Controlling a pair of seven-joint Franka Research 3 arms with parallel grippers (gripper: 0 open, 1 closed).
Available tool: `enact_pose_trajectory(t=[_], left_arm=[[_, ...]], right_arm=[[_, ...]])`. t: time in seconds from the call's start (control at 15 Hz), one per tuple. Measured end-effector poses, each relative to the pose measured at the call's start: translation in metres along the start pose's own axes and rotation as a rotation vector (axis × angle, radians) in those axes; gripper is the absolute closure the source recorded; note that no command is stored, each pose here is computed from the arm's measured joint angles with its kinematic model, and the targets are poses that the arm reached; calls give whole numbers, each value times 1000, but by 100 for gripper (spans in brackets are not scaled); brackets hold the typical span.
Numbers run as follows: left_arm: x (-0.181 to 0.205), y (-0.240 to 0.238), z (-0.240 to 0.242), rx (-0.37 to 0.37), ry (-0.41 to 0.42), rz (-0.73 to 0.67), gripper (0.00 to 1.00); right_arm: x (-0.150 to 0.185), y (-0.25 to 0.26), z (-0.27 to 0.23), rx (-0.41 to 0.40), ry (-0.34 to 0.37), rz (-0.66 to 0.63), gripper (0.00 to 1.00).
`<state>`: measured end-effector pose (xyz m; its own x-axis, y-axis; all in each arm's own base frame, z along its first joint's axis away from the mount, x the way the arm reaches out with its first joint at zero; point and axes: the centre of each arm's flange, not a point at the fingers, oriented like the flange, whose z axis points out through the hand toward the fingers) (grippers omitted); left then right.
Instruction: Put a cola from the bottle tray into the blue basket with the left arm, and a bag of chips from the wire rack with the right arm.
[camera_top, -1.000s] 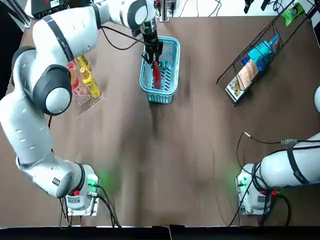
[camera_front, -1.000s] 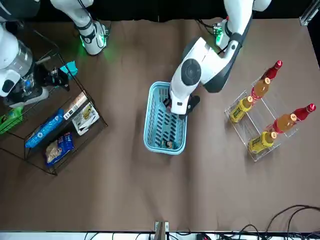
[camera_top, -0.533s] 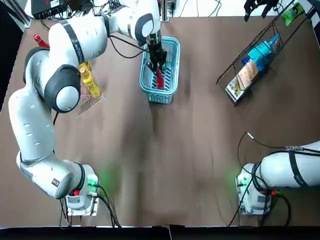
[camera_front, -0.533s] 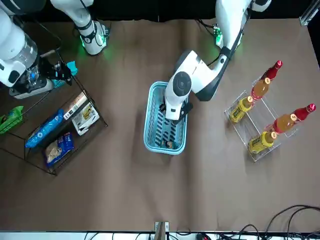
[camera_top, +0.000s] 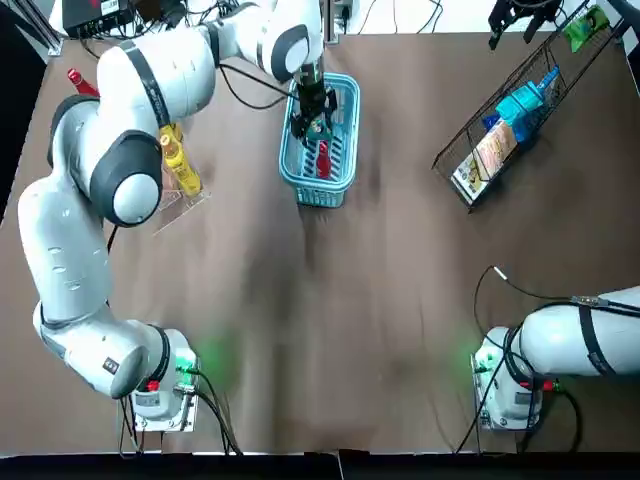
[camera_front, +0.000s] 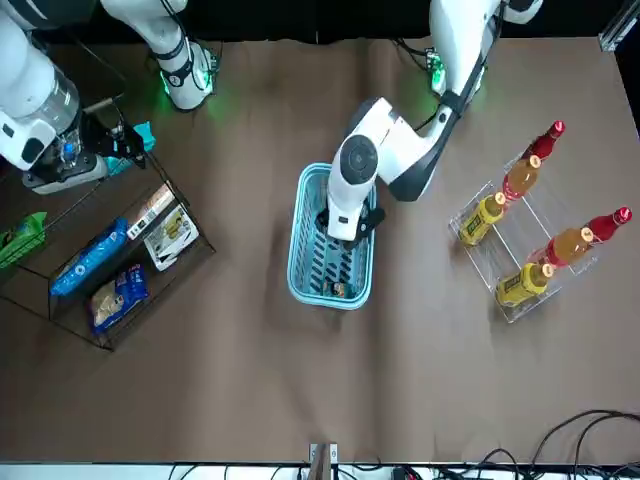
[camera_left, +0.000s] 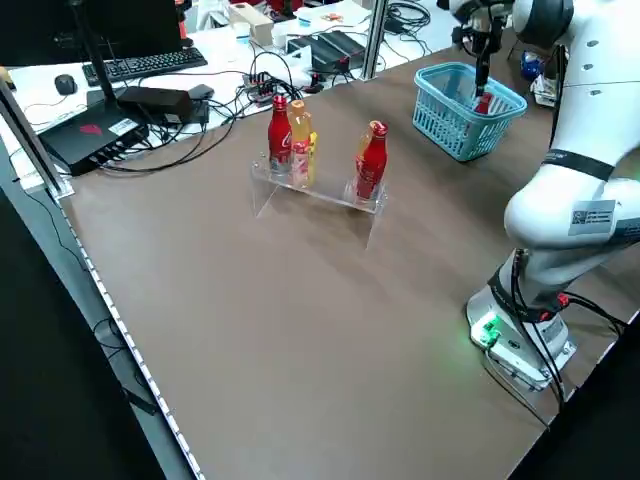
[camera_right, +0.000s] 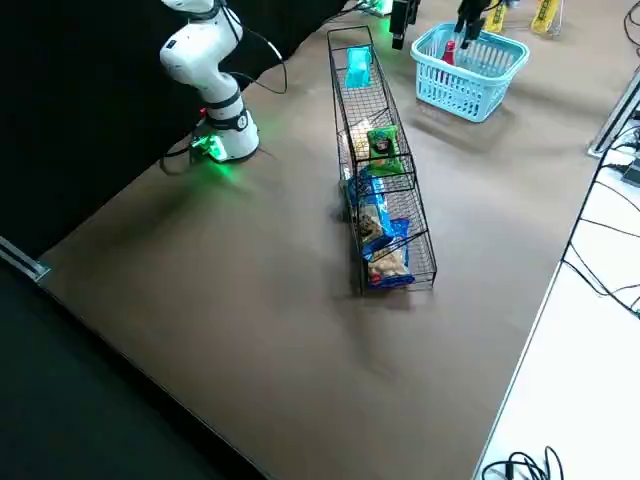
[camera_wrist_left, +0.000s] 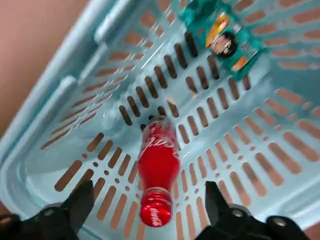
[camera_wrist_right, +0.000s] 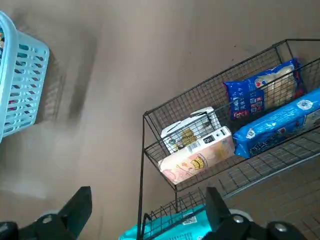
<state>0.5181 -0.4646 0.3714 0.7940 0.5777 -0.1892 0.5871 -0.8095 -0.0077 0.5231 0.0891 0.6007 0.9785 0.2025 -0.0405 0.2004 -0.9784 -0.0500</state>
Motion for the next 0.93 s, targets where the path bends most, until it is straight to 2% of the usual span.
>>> enact_pose_trajectory(t=[0.13, 0.33, 0.53, 0.73, 0.93], left_arm=[[20, -12, -42, -9, 90, 23, 0], [44, -55, -102, 131, 207, 181, 0], [76, -92, -138, 209, 190, 366, 0], [107, -119, -150, 260, 139, 510, 0], [137, -152, -181, 262, 124, 552, 0]], right_arm=[[0, 5, -10, -1, 24, 10, 0], [-3, 7, -30, -3, 57, 24, 0], [-5, 6, -33, -2, 47, 30, 0], [-7, 6, -31, -2, 33, 32, 0], [-7, 9, -30, 0, 32, 38, 0]])
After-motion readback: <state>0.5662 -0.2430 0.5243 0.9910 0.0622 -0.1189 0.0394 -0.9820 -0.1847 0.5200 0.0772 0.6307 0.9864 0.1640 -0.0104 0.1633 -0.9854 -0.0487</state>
